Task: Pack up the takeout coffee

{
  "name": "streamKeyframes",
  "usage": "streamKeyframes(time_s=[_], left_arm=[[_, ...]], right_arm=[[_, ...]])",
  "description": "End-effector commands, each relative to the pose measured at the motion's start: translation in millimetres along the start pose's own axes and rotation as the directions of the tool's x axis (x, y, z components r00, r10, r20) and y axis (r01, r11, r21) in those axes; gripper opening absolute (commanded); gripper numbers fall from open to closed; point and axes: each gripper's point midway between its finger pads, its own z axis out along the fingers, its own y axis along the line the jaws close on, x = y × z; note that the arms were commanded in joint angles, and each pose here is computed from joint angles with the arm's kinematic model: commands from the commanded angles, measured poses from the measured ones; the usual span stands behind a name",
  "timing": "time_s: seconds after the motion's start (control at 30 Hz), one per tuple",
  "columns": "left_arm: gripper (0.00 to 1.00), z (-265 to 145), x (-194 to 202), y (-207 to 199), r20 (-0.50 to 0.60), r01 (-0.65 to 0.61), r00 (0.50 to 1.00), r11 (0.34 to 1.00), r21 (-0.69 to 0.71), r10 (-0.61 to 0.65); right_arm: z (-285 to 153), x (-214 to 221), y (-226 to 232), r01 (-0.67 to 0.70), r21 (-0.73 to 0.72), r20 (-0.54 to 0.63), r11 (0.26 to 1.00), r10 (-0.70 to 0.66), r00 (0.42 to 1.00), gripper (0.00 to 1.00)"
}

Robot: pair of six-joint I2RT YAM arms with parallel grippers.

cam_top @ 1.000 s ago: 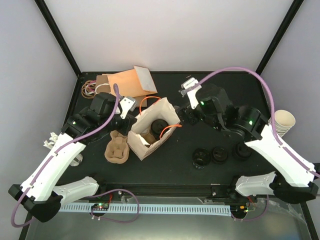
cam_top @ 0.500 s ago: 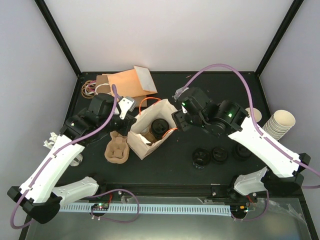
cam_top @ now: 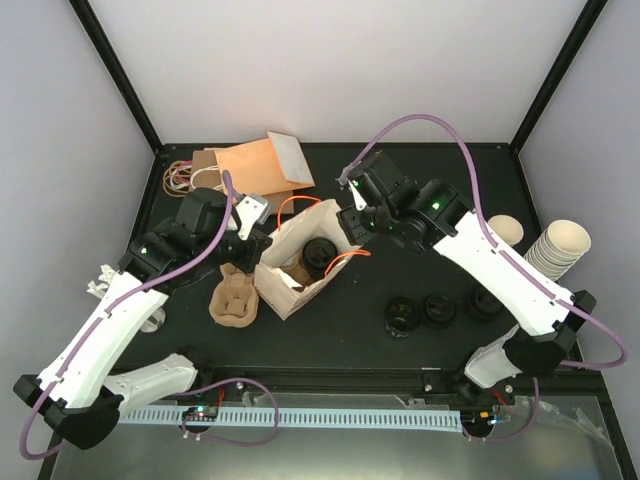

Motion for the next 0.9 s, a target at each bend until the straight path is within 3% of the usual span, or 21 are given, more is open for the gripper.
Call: streamKeyframes(time_s=[0.0, 0.33, 0.6, 0.7, 0.8, 0.87], left_arm=[[0.02, -8, -12, 1, 0.059, -0.009, 0.998, 1.000, -0.008, 0.010], [0.01, -7, -13, 2, 0.060, -0.015, 0.998, 1.000, -0.012, 0.015], [0.02, -5, -16, 2, 0.064, -0.016, 0.998, 1.000, -0.009, 0.017], [0.02, -4, -17, 2, 0.064, -0.014, 0.998, 1.000, -0.008, 0.014], [0.02, -3, -19, 1, 0.067, -0.012, 0.998, 1.000, -0.001, 0.012], [0.02, -2, -20, 0, 0.069, -0.010, 0.998, 1.000, 0.005, 0.009]], right_arm=[[14, -10, 1, 0.025, -0.039, 0.003, 0.999, -0.025, 1.000, 0.62], [46, -4, -6, 0.069, 0.024, -0.073, 0.997, -0.067, 0.995, 0.36], [58, 0, -16, 0.106, 0.079, -0.104, 0.991, -0.098, 0.990, 0.27], [62, 2, -23, 0.109, 0.093, -0.120, 0.990, -0.098, 0.988, 0.19], [62, 2, -26, 0.109, 0.083, -0.125, 0.991, -0.098, 0.987, 0.02], [61, 1, -29, 0.114, 0.088, -0.129, 0.990, -0.102, 0.986, 0.01]])
